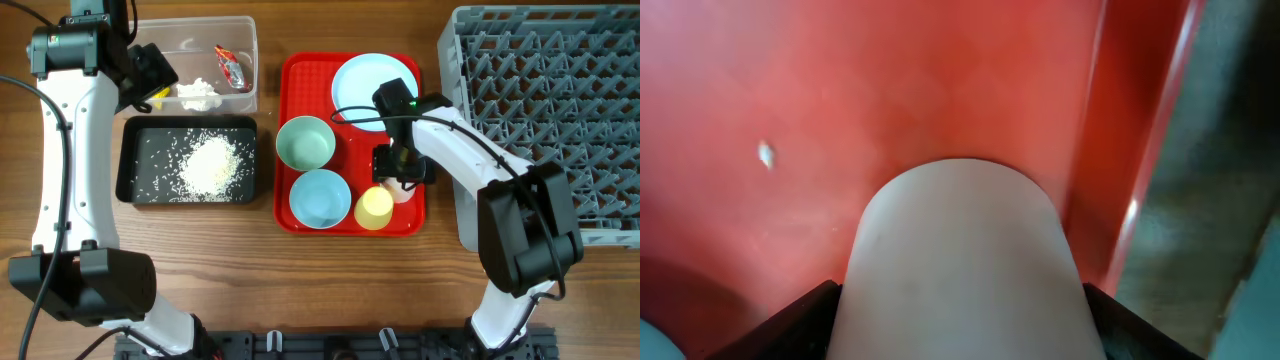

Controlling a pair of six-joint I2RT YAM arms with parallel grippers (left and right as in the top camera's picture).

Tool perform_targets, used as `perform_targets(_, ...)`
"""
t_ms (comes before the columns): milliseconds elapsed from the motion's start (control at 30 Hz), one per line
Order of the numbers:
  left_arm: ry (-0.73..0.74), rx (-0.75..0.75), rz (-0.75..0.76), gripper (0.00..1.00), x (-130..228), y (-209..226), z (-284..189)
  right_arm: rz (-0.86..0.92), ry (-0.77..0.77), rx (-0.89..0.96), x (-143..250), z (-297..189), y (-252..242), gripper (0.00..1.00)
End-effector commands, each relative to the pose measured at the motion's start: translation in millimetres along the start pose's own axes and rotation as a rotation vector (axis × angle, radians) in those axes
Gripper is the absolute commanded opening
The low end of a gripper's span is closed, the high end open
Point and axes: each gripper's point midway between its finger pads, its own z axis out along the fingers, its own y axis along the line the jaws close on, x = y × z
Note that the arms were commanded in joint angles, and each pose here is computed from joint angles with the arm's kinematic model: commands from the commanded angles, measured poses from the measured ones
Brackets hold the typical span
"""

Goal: Sort waste into correct bins and load items into the dishwasher rack
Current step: 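Carry the white cup with the right gripper into the dish rack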

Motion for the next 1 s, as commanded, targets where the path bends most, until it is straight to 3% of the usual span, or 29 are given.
perform_targets(0, -0.019, -0.009, -0.019, 1.00, -1.5, 5.7, -5.8, -0.028, -0.004, 0.015, -7.7, -20.0, -5.2, 0.65)
perform_targets(267, -0.019, -0.009, -0.019, 1.00, -1.5, 5.6, -5.8, -0.104, -0.045, -0.132, -30.3, -98.0, 14.1, 0.66)
perform_targets(433, -0.019, -0.009, -0.019, 1.00, -1.5, 5.6, -5.8, -0.071, -0.070, -0.173, -38.9, -136.8, -17.7, 0.69)
perform_targets(633, -0.019, -0.009, -0.019, 1.00, -1.5, 5.6, -5.8, 0.125, -0.170, -0.178, -40.5, -172.8, -116.0, 0.70)
perform_targets(967, -0.019, -0.009, -0.019, 1.00, -1.4, 5.7, -5.8, 0.655, -0.191, -0.077, 2.6, -159.5, -315.7, 0.70)
